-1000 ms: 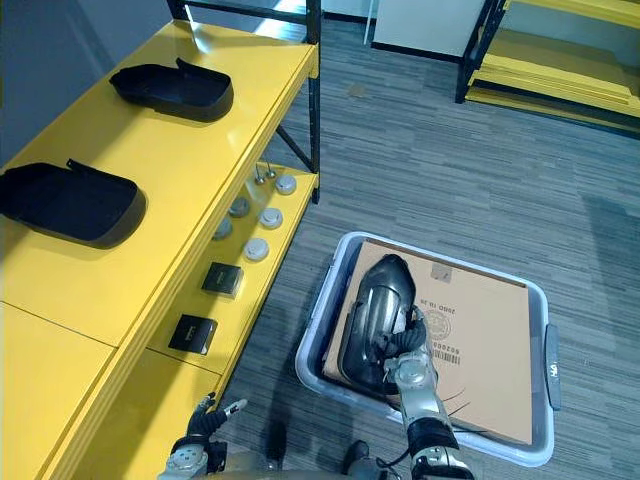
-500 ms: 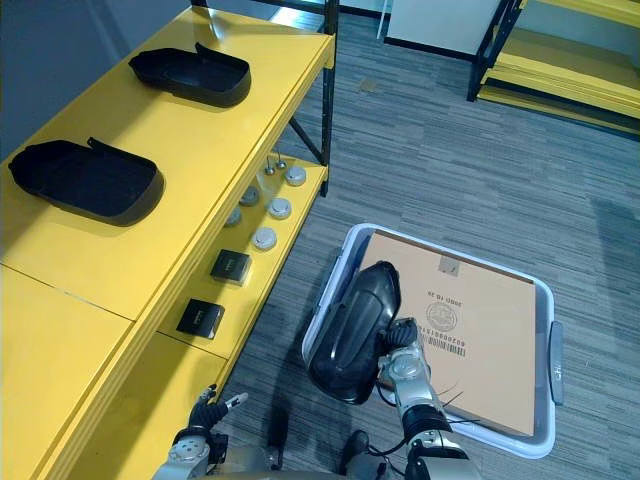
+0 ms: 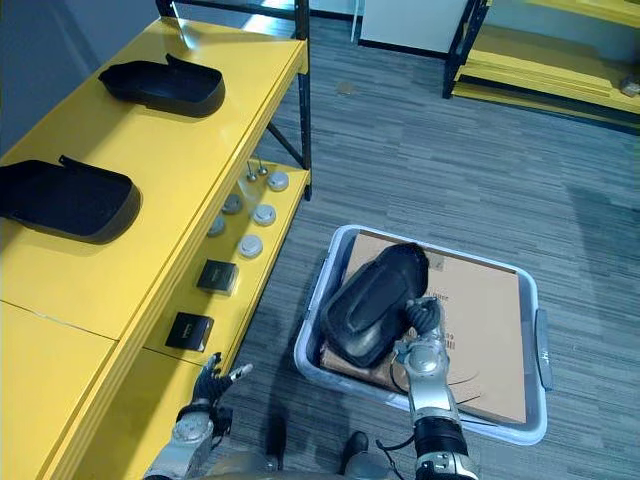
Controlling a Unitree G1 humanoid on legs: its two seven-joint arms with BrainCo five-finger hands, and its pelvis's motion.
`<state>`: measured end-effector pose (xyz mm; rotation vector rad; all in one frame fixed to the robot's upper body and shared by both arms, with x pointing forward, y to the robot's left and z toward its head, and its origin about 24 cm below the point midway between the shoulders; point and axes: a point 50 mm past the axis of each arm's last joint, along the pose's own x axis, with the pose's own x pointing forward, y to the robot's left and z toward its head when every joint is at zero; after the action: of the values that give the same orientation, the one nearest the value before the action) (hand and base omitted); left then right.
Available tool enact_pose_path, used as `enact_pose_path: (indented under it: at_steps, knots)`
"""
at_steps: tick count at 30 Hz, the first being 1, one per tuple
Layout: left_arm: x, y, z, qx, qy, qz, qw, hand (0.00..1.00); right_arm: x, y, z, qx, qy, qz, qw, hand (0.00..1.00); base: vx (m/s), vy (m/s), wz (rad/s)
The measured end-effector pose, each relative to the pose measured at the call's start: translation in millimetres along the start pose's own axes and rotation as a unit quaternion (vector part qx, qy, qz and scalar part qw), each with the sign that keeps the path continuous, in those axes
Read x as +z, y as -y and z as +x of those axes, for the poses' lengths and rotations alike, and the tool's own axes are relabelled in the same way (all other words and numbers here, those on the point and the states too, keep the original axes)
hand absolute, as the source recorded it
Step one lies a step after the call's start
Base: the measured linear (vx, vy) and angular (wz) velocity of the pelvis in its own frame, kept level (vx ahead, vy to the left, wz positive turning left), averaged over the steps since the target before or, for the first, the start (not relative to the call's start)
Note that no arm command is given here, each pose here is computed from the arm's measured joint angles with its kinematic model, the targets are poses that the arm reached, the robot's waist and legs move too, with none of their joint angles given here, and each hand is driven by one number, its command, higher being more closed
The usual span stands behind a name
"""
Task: Walk over and take plastic housings, then place them on the shelf
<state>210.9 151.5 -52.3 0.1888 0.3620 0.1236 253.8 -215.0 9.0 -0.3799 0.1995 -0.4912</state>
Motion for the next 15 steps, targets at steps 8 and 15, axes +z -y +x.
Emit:
enact_pose_path:
  at_steps: [8,15]
  knots:
    - [107.1,20.8,-19.2,-0.034,0.236,-0.061,0.969,0.0,41.4,13.8,-9.1,-0.033,0.106,-0.026,0.994,1.0,-0.02,0.008,-0.04]
    - [167.1,34.7,-34.3,-0.057,0.371,-0.065,0.925,0.0,78.7,8.5,-18.8,-0.036,0.192,-0.029,0.98,1.0,0.02,0.008,-0.08]
